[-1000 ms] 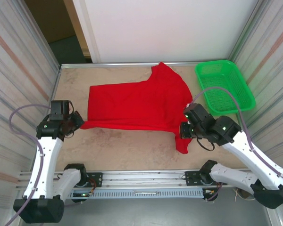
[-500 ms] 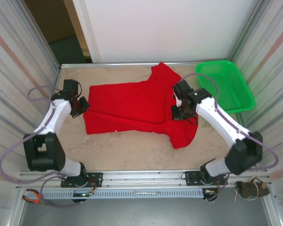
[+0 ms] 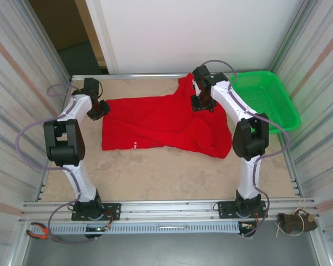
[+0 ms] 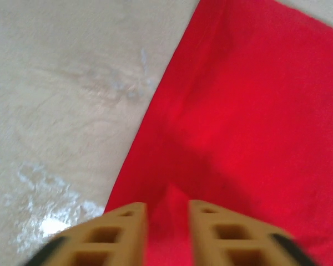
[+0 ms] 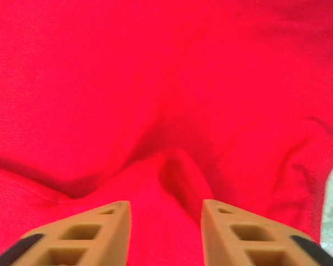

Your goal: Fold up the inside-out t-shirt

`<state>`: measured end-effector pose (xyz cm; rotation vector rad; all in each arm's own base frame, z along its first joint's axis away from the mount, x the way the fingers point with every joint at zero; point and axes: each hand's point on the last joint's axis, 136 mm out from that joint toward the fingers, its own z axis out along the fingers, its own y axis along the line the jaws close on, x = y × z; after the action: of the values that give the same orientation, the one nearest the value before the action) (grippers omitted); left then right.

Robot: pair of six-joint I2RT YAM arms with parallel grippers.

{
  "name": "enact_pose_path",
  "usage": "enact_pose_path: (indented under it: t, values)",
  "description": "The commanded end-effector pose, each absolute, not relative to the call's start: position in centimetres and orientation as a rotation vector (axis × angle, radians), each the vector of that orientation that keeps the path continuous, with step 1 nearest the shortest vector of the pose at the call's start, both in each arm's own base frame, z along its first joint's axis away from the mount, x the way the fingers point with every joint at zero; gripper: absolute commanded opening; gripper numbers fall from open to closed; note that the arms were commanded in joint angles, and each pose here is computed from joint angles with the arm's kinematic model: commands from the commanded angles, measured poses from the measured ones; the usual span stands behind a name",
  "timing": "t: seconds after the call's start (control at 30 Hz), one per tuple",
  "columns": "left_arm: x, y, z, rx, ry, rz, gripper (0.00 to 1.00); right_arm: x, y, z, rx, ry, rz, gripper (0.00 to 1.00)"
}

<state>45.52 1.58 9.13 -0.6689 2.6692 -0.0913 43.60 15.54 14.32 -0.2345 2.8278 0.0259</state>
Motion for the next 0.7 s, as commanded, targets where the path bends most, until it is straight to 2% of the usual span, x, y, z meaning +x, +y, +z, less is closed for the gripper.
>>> enact_pose_path:
  t: [0.0, 0.13, 0.33, 0.47, 0.67]
  values:
    - [45.5, 1.7, 10.4, -0.657, 2.678, -0.11, 0.44, 42.0, 12.7, 16.1, -0.064, 2.792, -0.075, 0.47]
    - [42.8, 1.6, 11.9, -0.673, 2.649, -0.132, 0.51, 36.4, 12.0, 15.8, 0.069, 2.782, 0.063, 0.49]
    - [36.4, -1.5, 10.8, -0.776, 2.635, -0.387, 0.54, 29.4, 12.0, 12.9, 0.167, 2.811, 0.231, 0.54]
    - [33.6, -3.6, 8.8, -0.816, 2.646, -0.487, 0.55, 27.7, 13.1, 11.6, 0.125, 2.83, 0.249, 0.58]
    - [32.8, -4.7, 6.6, -0.807, 2.71, -0.468, 0.55, 28.2, 14.1, 8.7, 0.071, 2.878, 0.16, 0.58]
